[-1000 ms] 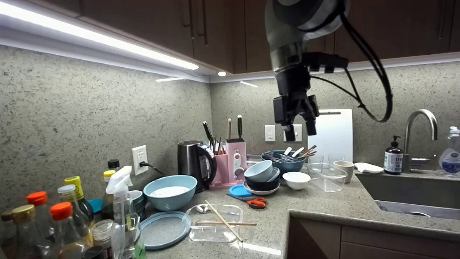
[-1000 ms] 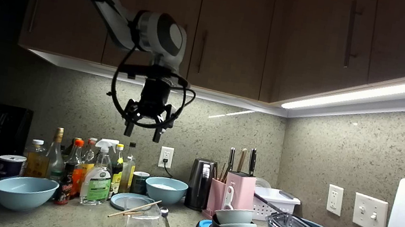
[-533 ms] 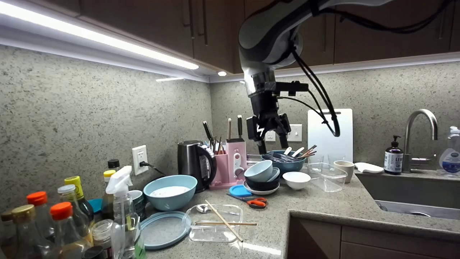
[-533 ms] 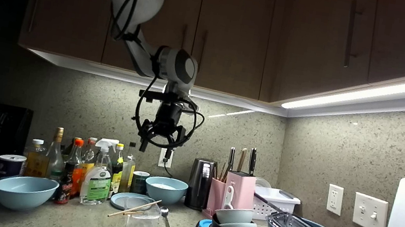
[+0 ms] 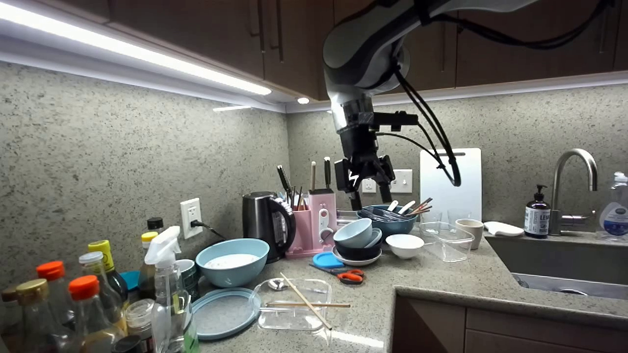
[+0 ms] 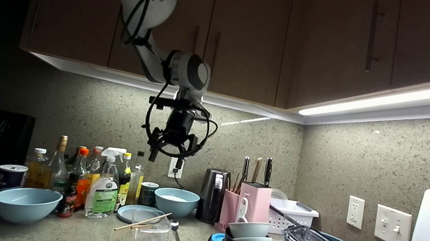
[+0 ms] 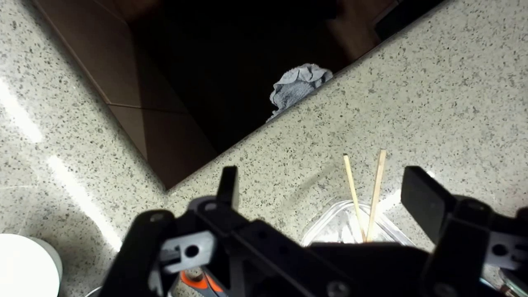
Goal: Put the wood sticks in the the bowl
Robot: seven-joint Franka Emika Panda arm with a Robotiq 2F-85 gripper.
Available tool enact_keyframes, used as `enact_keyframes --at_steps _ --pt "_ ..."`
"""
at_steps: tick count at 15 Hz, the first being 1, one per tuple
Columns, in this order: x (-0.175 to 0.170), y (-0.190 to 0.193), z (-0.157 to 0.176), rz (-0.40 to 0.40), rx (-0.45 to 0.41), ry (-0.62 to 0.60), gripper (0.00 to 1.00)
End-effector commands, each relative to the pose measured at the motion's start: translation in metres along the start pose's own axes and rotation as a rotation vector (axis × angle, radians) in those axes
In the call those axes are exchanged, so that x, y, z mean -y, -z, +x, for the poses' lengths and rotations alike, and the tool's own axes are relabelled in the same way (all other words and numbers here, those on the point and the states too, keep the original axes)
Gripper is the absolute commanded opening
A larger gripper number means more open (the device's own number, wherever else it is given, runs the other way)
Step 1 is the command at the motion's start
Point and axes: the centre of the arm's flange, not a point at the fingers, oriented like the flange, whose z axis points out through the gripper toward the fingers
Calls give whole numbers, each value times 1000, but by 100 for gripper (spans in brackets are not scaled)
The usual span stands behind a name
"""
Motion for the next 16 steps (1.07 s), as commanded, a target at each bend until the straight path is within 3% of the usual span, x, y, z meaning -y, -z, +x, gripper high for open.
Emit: enact_keyframes --at_steps 1,5,10,11,12,16 --pt "16 -24 36 44 110 -31 100" --pt "50 -61 83 128 222 -83 100" --pt "88 -90 142 245 202 -176 100" --pt "89 -87 144 248 196 -183 100" --pt "80 -100 122 216 206 -142 100" --pt "85 -99 135 238 195 -167 100"
